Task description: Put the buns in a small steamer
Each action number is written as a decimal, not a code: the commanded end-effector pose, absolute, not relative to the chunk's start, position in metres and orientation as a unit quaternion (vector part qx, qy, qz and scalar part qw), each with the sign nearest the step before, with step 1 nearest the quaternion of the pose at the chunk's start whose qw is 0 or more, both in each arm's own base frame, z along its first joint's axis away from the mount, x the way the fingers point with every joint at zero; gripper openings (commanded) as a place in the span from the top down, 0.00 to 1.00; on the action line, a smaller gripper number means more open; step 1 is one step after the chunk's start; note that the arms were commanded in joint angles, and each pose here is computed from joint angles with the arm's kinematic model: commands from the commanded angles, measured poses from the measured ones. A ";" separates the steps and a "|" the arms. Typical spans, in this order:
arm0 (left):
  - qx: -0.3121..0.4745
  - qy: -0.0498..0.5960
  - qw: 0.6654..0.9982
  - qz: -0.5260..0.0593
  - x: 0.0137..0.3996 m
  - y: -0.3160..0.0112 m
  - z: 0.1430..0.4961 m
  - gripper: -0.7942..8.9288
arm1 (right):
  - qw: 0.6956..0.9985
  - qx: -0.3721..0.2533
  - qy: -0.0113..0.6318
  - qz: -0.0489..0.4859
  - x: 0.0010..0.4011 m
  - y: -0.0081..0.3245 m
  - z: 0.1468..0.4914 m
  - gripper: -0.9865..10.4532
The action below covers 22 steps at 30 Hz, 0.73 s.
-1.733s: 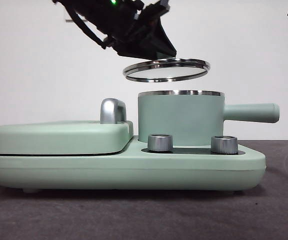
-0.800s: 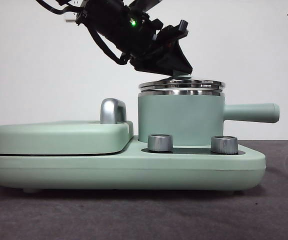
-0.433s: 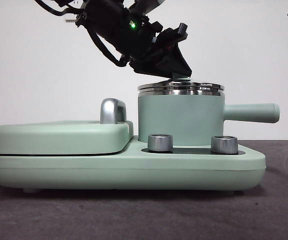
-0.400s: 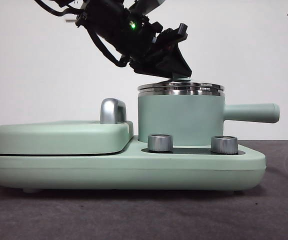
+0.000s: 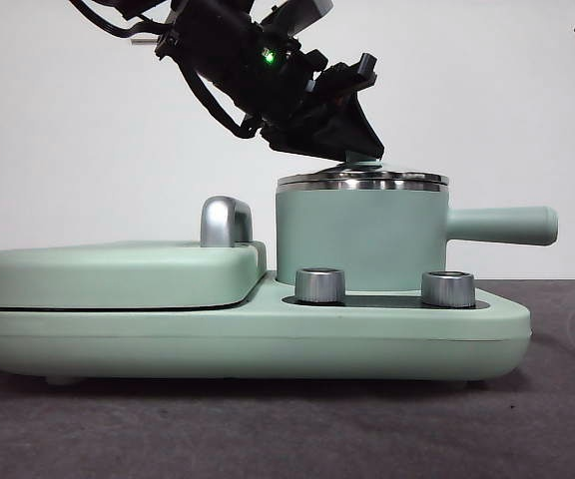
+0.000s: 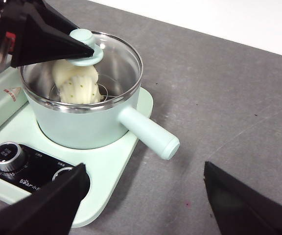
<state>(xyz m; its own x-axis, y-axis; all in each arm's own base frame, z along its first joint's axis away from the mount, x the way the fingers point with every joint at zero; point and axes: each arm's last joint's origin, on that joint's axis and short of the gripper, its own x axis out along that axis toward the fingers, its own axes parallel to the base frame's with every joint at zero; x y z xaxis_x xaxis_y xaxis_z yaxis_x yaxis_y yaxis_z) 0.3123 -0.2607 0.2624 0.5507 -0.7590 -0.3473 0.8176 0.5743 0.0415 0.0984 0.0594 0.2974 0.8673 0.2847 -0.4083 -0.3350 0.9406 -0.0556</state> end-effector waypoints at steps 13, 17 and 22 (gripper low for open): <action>0.097 0.200 0.865 -0.451 0.303 -0.256 0.274 0.63 | 0.965 -0.054 0.200 0.161 0.098 0.060 0.299 0.58; 0.085 0.216 0.865 -0.444 0.289 -0.242 0.295 0.63 | 0.965 -0.054 0.200 0.161 0.098 0.060 0.299 0.58; 0.068 0.250 0.865 -0.428 0.268 -0.217 0.322 0.63 | 0.964 -0.052 0.201 0.169 0.098 0.061 0.299 0.58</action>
